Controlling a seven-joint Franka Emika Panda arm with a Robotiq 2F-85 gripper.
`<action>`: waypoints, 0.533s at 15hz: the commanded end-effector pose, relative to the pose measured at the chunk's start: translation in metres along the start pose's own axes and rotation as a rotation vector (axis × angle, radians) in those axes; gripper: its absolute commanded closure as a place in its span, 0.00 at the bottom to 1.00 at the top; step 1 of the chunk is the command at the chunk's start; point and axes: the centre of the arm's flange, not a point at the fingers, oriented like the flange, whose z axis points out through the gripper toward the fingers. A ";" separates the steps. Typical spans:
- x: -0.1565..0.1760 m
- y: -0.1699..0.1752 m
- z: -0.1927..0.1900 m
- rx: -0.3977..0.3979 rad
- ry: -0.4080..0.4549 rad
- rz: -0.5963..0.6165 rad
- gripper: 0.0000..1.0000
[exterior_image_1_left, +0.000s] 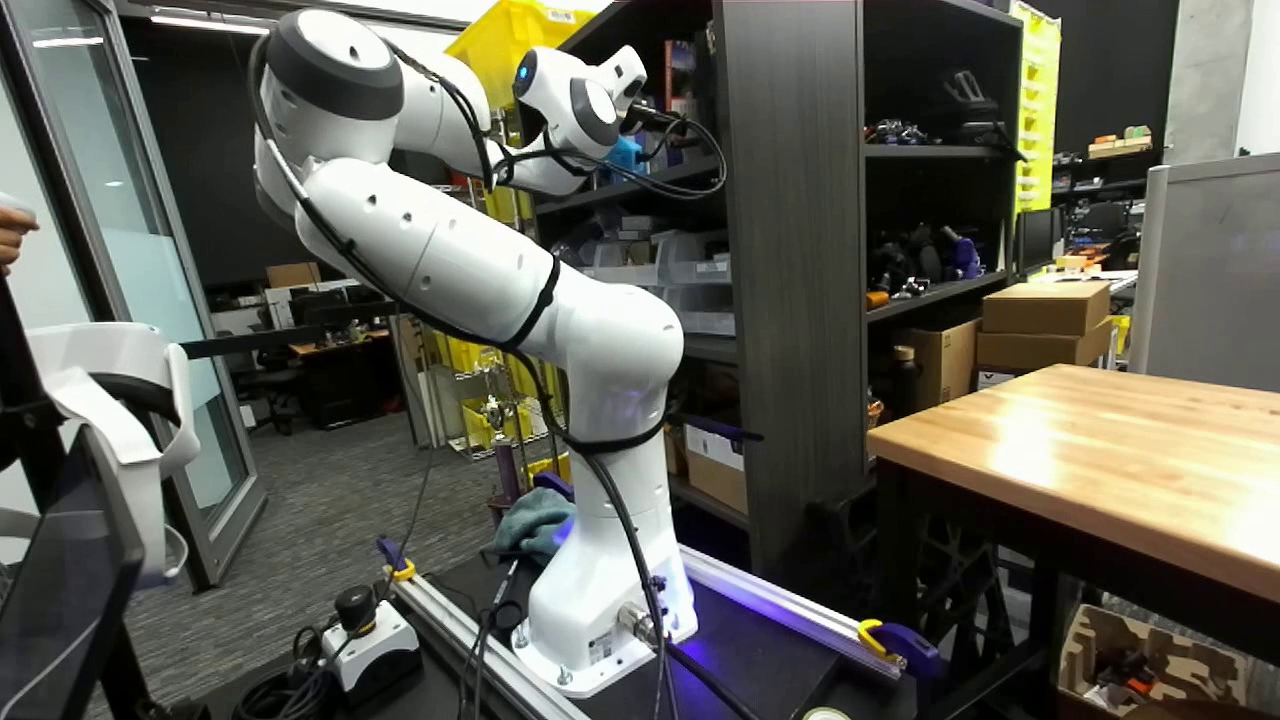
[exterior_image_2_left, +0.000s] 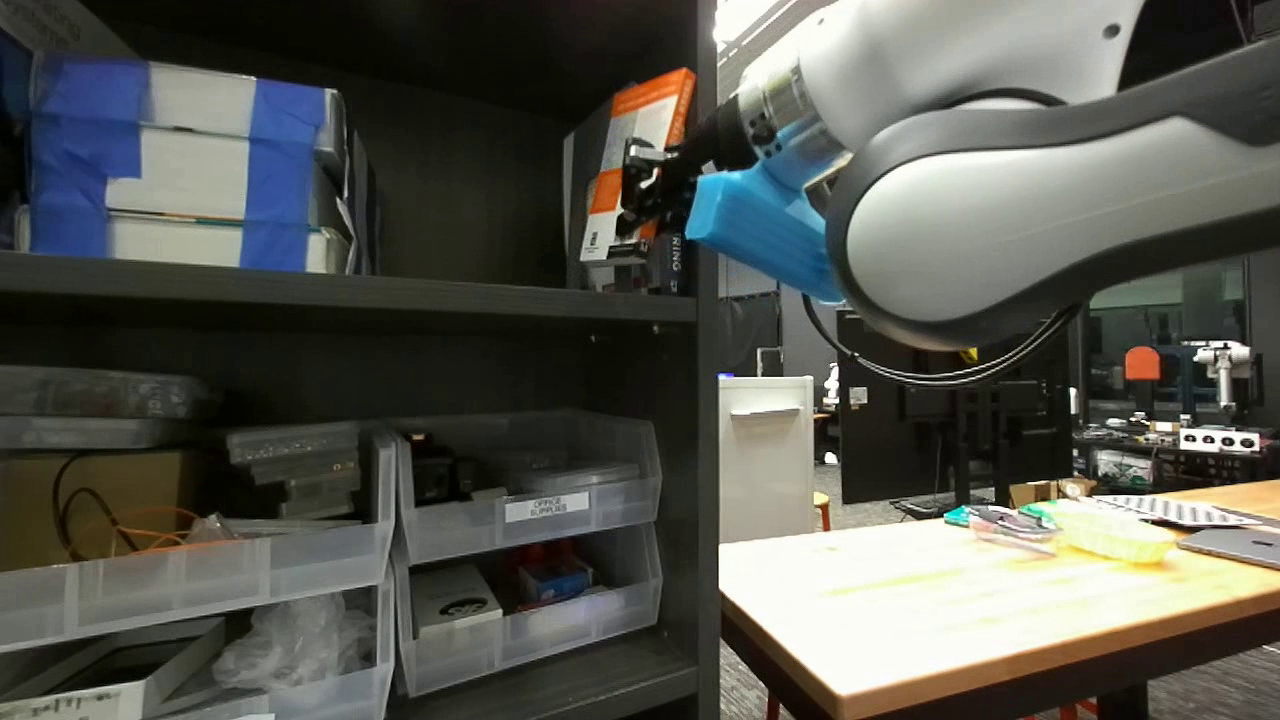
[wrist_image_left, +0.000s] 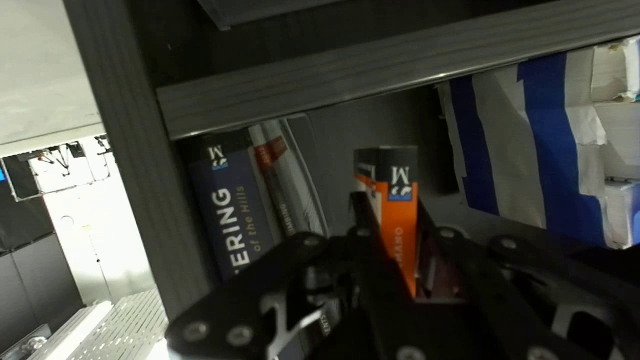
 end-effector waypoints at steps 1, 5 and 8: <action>0.007 0.018 -0.021 0.004 0.042 0.004 0.96; 0.007 0.033 -0.025 -0.009 0.043 0.018 0.96; 0.006 0.045 -0.026 -0.019 0.046 0.029 0.96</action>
